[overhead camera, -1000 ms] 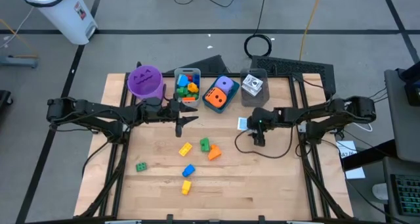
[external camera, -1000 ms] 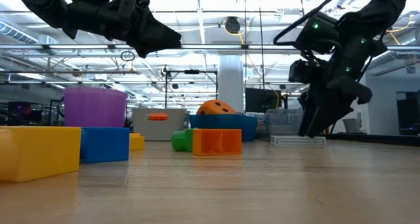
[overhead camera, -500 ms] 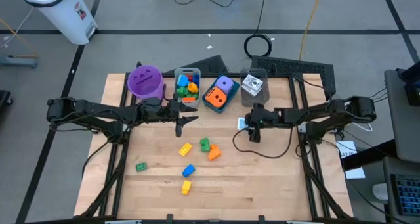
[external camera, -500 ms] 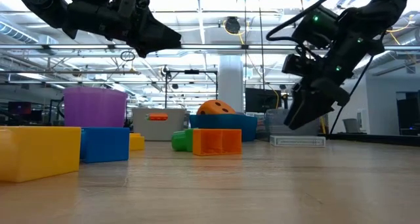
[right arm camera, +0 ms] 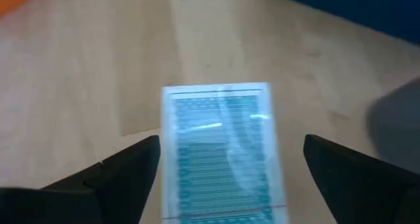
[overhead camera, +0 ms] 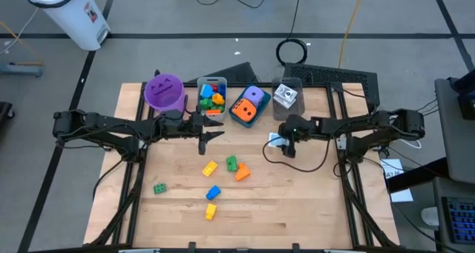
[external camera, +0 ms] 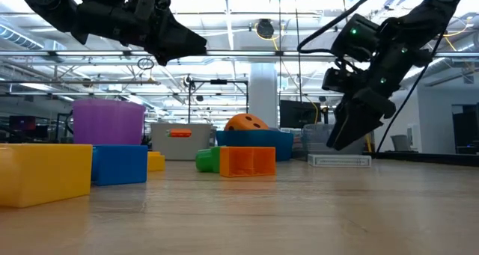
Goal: Pick & Place Toys
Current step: Put the blue and white deck of cards into the black bin
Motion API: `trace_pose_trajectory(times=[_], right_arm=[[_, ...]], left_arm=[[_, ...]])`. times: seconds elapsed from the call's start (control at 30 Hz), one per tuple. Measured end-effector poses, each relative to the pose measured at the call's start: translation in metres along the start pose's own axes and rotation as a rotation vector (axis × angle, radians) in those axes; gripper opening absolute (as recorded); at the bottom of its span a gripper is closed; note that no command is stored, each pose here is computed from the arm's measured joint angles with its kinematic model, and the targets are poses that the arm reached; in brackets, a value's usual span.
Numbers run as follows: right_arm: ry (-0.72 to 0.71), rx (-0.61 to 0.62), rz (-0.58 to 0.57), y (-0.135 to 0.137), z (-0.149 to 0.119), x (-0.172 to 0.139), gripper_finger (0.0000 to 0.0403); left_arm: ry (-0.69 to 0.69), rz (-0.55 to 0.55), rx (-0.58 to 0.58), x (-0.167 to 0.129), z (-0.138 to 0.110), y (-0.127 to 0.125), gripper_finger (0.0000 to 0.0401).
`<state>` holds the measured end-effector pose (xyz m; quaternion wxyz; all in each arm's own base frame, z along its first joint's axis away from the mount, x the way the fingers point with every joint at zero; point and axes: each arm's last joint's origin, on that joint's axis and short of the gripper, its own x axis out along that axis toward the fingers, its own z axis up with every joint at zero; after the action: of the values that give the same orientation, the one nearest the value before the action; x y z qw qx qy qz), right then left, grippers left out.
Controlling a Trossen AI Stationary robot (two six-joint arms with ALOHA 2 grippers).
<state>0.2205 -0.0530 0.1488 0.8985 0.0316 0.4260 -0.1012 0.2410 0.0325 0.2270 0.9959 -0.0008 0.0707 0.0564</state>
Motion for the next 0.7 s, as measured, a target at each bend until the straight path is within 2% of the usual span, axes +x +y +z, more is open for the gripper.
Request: trace_pose_trajectory(times=[0.13,0.7], right_arm=[[-0.002,0.000,0.064,0.002,0.000,0.000,0.0384],[0.015,0.000,0.026,-0.001,-0.017,0.005,0.0389]], left_arm=[[0.000,0.000,0.000,0.000,0.000,0.000,0.0152],[0.001,0.000,0.002,0.000,0.000,0.000,0.0152]])
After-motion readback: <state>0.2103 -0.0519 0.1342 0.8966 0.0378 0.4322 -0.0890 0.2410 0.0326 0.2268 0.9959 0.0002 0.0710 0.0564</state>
